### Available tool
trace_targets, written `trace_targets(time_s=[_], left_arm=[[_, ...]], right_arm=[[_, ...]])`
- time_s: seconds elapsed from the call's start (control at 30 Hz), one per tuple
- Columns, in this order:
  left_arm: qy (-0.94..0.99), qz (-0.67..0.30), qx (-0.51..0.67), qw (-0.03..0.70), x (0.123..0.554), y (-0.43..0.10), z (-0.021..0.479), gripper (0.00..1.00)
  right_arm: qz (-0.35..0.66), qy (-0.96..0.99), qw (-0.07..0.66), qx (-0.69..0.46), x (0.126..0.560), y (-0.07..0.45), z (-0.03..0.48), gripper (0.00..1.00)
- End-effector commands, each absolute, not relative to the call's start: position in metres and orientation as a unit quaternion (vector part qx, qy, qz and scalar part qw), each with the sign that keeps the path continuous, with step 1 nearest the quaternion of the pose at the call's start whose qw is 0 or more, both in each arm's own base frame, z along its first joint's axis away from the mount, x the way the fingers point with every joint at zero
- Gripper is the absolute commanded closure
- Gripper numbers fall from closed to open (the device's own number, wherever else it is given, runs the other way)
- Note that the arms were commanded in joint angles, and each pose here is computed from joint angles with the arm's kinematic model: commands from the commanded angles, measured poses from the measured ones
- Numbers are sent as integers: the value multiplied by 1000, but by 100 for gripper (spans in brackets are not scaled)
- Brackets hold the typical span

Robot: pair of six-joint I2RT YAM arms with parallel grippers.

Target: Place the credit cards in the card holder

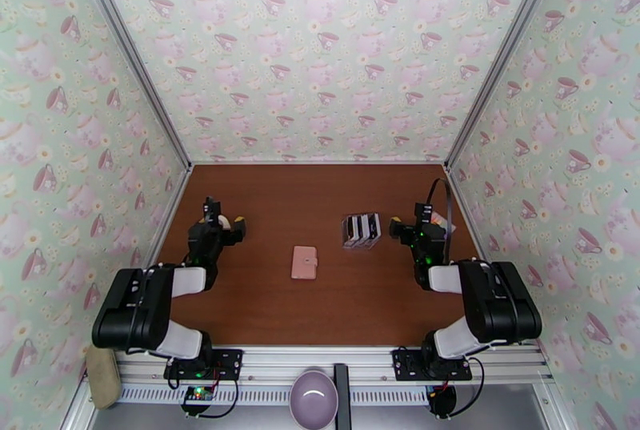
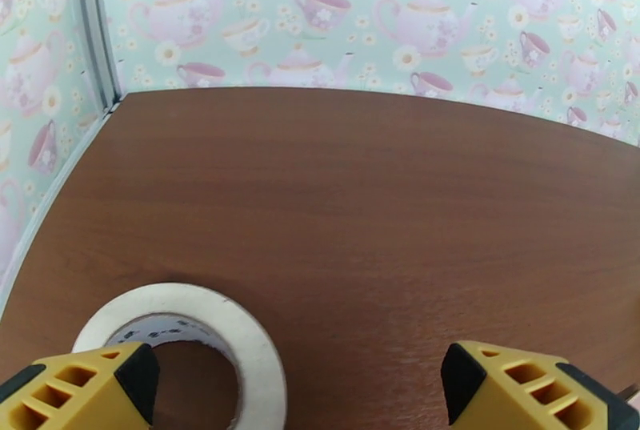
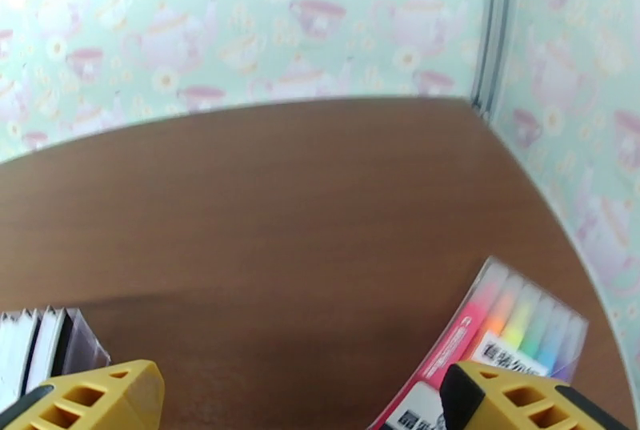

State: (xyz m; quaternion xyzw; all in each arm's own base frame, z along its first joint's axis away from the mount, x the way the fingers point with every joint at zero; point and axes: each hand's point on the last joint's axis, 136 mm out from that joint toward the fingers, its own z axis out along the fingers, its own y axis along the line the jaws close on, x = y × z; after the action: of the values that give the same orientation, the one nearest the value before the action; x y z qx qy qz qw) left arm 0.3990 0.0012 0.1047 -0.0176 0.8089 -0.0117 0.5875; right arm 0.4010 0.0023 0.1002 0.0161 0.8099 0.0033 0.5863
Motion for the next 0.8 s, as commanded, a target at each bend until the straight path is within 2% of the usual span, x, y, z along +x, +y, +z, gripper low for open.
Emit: trace_targets(time_s=[0.0, 0.13, 0.77], left_arm=[[798, 4, -16, 602, 400, 4, 110, 0], [797, 4, -16, 603, 401, 4, 110, 0], [799, 5, -15, 601, 401, 4, 110, 0]], right_arm=[[22, 790, 613, -5, 406, 12, 116, 3], [20, 791, 612, -3, 406, 11, 116, 0], [9, 791, 611, 13, 406, 5, 116, 0]])
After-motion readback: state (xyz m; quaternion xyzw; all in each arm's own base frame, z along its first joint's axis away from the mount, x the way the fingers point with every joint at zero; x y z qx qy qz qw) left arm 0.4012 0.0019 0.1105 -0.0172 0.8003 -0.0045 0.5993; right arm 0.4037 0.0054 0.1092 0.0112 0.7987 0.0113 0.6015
